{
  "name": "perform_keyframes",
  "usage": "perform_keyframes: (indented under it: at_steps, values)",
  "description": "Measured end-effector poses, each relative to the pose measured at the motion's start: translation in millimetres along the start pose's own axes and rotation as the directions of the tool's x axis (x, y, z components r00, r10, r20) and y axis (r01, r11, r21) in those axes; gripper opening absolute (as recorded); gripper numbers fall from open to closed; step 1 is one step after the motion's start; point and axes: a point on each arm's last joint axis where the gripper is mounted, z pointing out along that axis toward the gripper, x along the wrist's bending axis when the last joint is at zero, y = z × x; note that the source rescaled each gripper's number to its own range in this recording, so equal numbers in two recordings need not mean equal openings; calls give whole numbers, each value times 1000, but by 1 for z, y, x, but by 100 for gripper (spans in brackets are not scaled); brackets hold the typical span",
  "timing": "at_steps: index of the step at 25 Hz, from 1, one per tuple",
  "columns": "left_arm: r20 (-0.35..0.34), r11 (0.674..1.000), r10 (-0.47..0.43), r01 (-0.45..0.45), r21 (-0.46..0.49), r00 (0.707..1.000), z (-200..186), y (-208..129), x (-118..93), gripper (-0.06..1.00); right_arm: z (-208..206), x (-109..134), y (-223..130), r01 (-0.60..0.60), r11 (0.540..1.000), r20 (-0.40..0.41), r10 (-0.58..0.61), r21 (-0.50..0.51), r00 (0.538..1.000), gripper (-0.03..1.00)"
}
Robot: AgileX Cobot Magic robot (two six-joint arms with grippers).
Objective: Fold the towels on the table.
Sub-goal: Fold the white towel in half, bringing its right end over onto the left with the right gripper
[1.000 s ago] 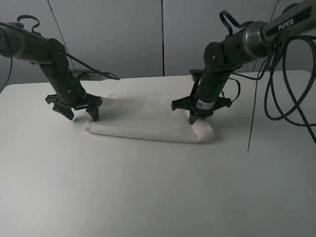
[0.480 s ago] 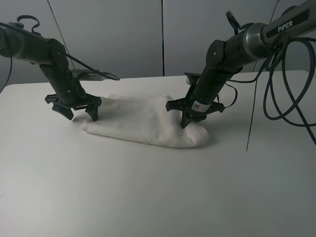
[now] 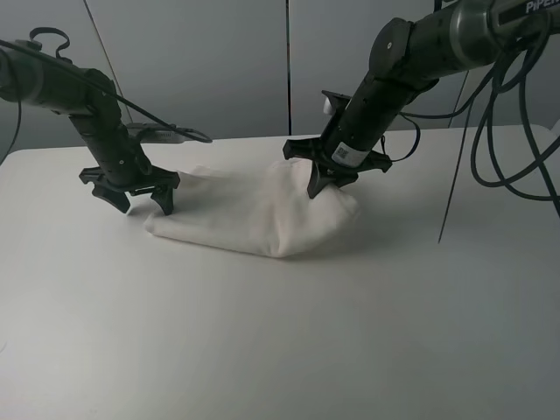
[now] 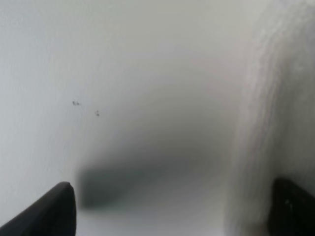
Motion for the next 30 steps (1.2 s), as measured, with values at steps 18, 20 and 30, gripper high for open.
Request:
perform_keyframes:
  at_steps: [18,20,30]
  values:
    - [0,1000,13,-13,0,1000,0,0,0,99,-30,53,8,-113,991,-495,62,-74,867,5]
    - [0,1000,13,-13,0,1000,0,0,0,99,-29,58,9,-113,988,-498,45,-107,866,5]
    - [0,1000,13,-13,0,1000,0,0,0,99,-23,79,11,-144,967,-491,23,-211,871,5]
